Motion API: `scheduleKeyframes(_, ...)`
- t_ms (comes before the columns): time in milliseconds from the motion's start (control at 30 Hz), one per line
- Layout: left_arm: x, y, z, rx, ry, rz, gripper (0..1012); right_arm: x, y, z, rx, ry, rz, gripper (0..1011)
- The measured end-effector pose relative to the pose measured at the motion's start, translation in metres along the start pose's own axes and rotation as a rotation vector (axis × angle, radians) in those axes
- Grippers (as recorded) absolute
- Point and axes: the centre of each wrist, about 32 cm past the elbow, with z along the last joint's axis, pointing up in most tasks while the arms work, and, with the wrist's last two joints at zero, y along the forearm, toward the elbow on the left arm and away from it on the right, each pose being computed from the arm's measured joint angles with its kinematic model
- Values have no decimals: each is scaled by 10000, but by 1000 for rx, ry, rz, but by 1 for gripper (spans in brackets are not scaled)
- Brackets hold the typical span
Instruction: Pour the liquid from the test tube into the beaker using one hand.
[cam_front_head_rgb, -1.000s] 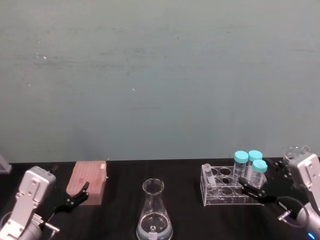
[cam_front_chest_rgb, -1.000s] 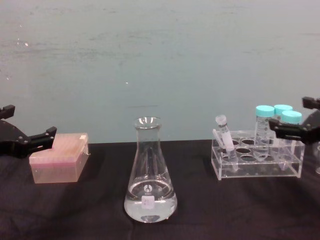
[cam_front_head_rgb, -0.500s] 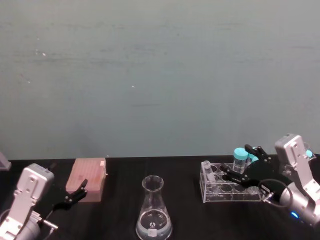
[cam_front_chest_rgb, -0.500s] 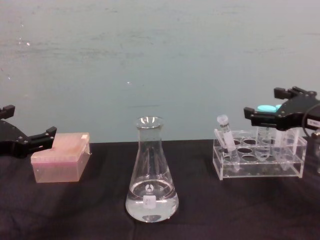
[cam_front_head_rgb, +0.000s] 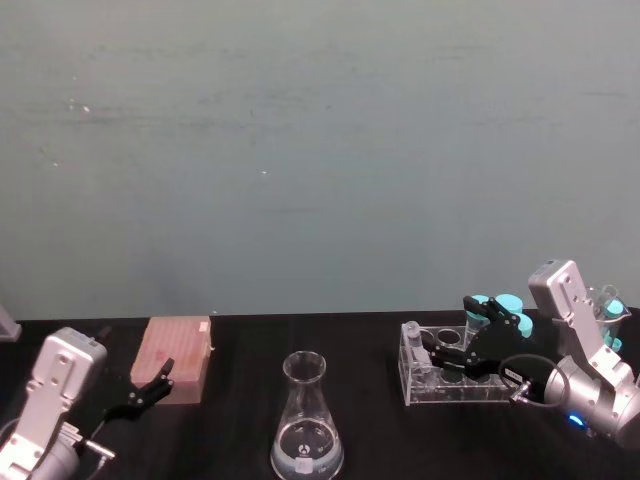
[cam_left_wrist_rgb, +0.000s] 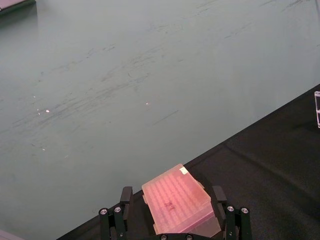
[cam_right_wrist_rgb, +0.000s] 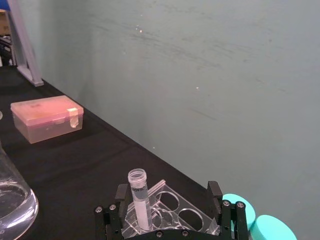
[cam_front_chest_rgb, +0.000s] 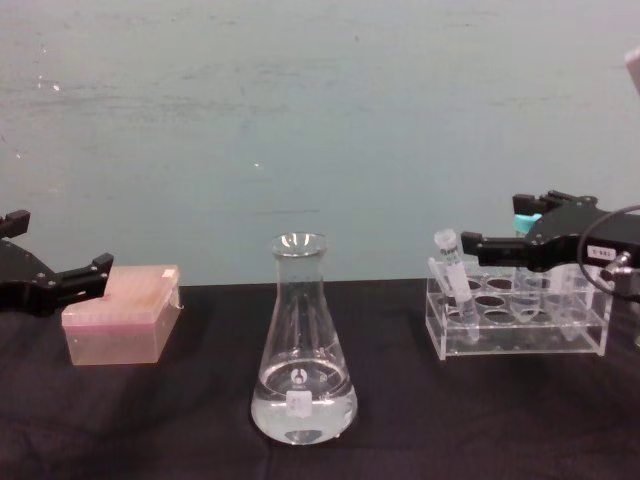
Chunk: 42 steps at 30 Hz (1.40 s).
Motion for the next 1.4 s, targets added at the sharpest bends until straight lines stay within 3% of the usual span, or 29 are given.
scheduleKeyframes(733,0,0,0,0,0,0,1000,67,206,-14,-35,14,119,1000)
scheduleKeyframes(1400,0,0,0,0,0,0,1000,57,295,-41,-64,20,130,1000)
